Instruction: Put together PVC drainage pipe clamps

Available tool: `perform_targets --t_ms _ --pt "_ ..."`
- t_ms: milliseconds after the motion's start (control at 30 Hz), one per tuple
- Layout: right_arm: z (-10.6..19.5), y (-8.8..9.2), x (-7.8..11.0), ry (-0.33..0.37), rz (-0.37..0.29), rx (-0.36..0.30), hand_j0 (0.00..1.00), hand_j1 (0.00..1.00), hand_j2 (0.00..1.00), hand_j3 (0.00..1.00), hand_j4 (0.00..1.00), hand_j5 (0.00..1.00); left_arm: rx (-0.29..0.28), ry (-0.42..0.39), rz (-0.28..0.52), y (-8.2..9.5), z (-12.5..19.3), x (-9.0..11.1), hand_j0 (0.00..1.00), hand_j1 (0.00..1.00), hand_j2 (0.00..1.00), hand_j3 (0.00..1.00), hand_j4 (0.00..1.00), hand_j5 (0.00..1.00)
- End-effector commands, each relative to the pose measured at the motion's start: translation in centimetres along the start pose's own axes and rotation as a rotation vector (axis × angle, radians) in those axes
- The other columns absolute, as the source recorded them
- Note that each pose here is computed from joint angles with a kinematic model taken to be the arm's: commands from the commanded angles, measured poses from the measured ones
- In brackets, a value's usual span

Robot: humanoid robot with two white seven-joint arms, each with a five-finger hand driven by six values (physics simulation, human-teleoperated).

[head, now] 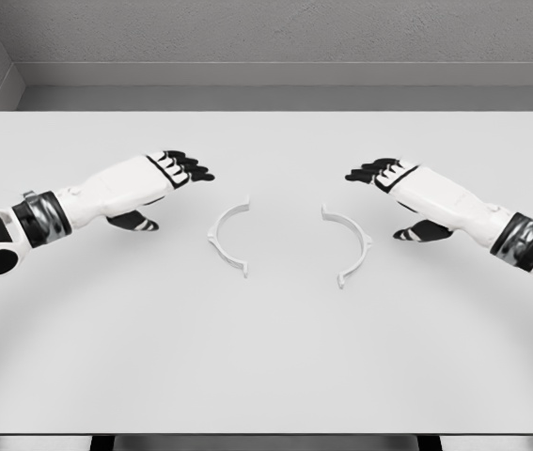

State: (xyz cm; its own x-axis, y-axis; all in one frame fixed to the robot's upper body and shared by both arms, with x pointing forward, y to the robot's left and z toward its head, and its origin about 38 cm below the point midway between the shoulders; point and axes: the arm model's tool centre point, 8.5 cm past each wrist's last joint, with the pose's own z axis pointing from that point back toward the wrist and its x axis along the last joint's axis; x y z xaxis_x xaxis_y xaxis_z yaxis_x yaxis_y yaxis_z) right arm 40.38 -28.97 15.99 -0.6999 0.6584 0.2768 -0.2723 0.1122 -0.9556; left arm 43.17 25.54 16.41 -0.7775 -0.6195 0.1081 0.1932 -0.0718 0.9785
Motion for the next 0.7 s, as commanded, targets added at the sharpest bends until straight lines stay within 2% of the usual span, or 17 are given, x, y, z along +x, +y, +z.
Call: perform_targets --t_ms 0,167,233,667 --pt "-0.4 0.7 0.3 -0.012 -0.017 0.012 1.0 1.0 1.0 1.0 1.0 1.0 -0.007 -0.013 0.008 -0.6 -0.7 0.5 1.0 1.0 1.0 1.0 1.0 1.0" --pt "-0.7 1.3 0.5 -0.021 -0.022 0.033 1.0 1.0 1.0 1.0 1.0 1.0 -0.008 -0.03 0.01 -0.6 -1.5 1.0 1.0 1.0 1.0 1.0 1.0 1.0" --pt "-0.9 2.5 0.3 -0.015 -0.039 0.066 1.0 1.0 1.0 1.0 1.0 1.0 -0.011 -0.027 0.009 -0.6 -1.5 0.8 1.0 1.0 1.0 1.0 1.0 1.0" --pt "-1.3 3.5 0.0 -0.009 -0.061 0.084 1.0 1.0 1.0 1.0 1.0 1.0 -0.042 -0.009 0.068 -2.3 -4.4 0.0 1.0 1.0 1.0 1.0 1.0 1.0"
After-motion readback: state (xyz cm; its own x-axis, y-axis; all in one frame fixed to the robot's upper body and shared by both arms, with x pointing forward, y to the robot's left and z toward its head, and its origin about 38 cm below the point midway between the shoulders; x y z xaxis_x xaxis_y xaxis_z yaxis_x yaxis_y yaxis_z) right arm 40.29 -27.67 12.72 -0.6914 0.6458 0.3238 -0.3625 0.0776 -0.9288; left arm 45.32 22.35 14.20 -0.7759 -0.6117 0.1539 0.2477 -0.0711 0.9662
